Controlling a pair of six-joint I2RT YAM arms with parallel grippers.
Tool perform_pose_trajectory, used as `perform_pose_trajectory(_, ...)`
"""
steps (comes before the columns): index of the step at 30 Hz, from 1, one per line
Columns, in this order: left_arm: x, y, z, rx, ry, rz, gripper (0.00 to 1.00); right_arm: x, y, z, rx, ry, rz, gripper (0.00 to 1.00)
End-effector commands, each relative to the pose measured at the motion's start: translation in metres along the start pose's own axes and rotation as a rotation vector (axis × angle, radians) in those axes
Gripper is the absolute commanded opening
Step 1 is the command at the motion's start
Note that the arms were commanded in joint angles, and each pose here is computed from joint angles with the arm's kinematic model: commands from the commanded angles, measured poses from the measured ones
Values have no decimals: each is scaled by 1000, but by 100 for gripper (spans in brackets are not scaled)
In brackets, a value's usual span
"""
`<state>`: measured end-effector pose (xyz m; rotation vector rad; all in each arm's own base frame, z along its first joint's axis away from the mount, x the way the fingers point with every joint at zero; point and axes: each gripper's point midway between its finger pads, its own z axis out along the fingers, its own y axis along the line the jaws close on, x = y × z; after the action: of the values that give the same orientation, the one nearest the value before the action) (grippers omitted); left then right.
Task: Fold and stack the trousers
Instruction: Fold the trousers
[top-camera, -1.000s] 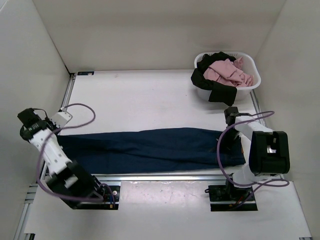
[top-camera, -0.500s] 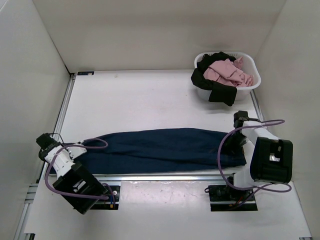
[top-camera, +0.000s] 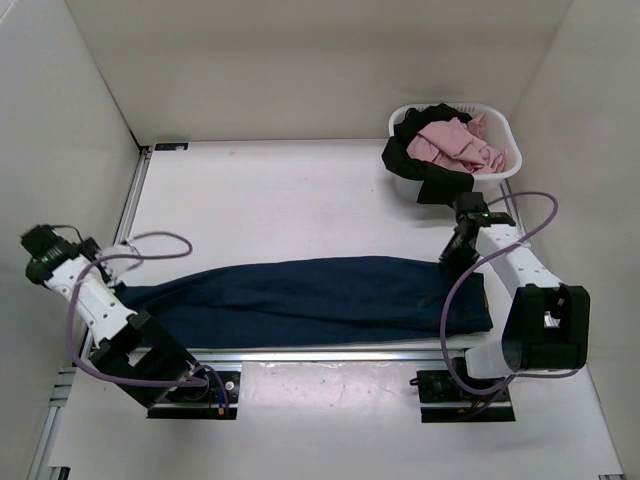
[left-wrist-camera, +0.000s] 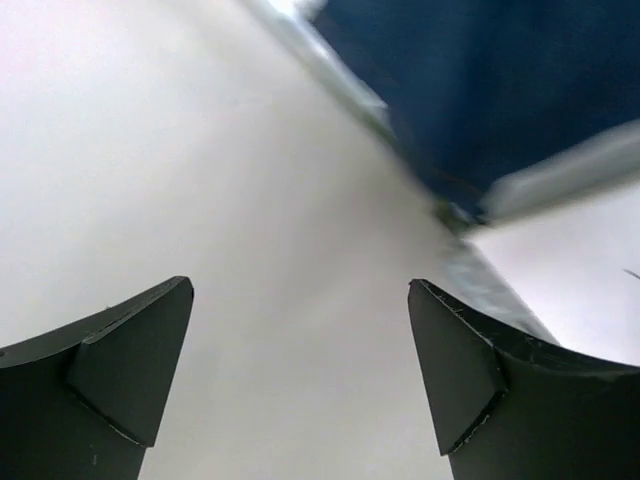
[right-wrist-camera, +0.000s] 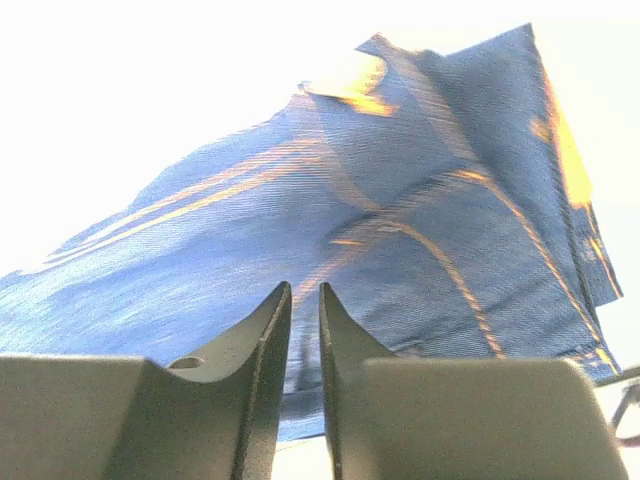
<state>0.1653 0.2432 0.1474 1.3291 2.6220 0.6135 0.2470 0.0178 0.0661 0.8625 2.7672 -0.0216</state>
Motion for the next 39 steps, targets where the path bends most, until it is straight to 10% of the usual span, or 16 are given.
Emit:
perform_pose_trajectory(1,-41,-7,-12,88,-202,-154,100,-6,16,-12,9,-75,-130,24)
perform_pose_trajectory(14,-47,-90,107,232,62,-337,83,58,-4,70,231,156,-11,20)
perform_pose_trajectory(34,-157,21,115,146,-97,-444,85,-128,48,63,216,-106,72,13)
perform_pose_trajectory(39,-159,51,79,98,-130,-449,87,-124,51,10,100,-123,45,33)
